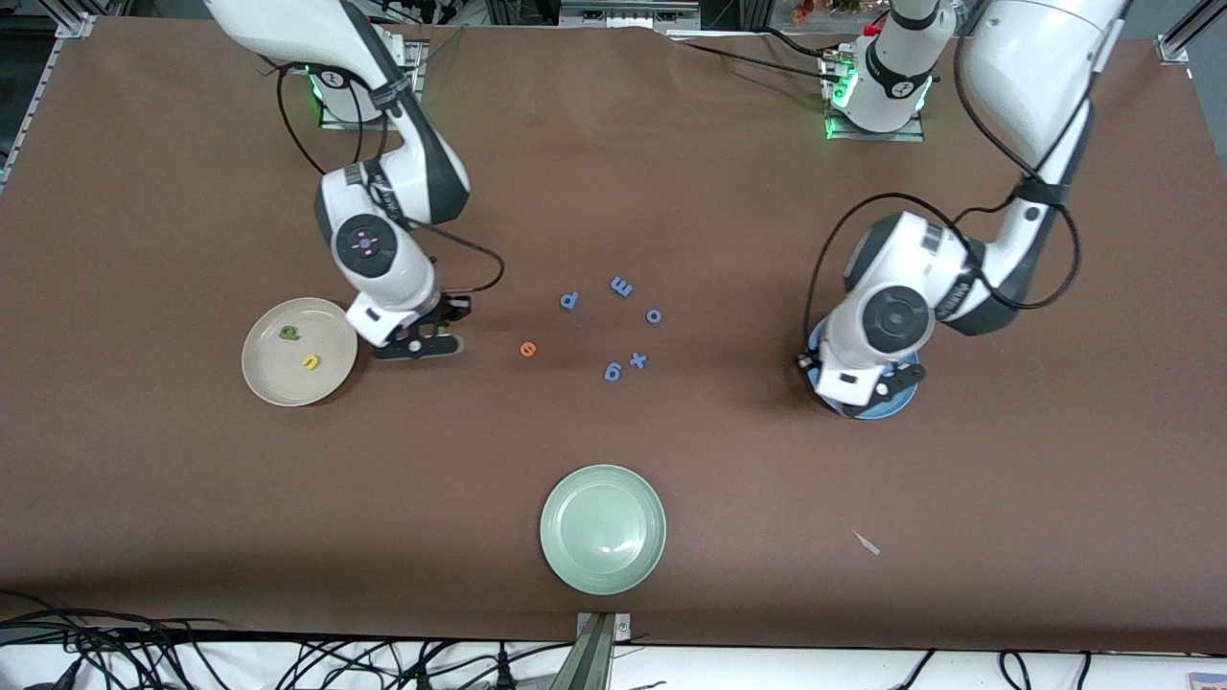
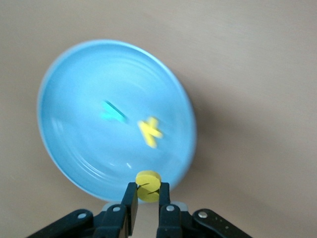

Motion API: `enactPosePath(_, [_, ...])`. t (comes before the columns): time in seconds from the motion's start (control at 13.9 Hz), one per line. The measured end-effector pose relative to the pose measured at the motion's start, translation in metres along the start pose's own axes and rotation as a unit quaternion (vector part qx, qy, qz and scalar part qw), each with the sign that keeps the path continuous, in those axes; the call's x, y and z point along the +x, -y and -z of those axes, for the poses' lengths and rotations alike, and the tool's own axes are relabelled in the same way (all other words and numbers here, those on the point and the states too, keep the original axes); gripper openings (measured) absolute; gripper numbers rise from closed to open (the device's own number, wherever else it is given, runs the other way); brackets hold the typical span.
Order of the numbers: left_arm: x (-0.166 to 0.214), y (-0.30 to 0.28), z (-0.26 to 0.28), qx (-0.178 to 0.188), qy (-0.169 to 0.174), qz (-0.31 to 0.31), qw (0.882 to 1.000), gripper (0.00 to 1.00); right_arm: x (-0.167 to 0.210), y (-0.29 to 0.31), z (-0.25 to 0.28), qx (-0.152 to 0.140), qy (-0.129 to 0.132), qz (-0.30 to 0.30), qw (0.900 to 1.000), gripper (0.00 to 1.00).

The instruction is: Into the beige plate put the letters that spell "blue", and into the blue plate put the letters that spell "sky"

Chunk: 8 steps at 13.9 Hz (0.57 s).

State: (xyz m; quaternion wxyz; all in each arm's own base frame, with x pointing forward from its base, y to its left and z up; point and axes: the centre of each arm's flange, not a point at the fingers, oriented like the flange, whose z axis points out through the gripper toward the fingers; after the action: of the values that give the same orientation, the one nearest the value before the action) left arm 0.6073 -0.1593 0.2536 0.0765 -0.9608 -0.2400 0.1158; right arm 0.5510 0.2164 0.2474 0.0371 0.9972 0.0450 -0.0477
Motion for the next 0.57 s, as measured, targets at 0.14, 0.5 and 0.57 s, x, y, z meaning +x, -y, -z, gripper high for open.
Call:
enactPosePath(0.14, [0.022, 0.028, -0.020, 0.004, 0.021, 0.001, 1.000, 0.21, 0.010, -0.042, 0.001, -0.010, -0.001, -0.009, 1.000, 0.09])
enactPosePath(0.5, [0.033, 0.036, -0.008, -0.009, 0.016, -0.030, 0.999, 0.57, 0.019, -0.123, -0.005, -0.028, 0.015, -0.049, 0.998, 0.09])
enactPosePath(0.57, [0.032, 0.037, 0.012, -0.009, 0.009, -0.046, 0.999, 0.68, 0.018, -0.133, -0.010, -0.029, 0.022, -0.054, 0.998, 0.09])
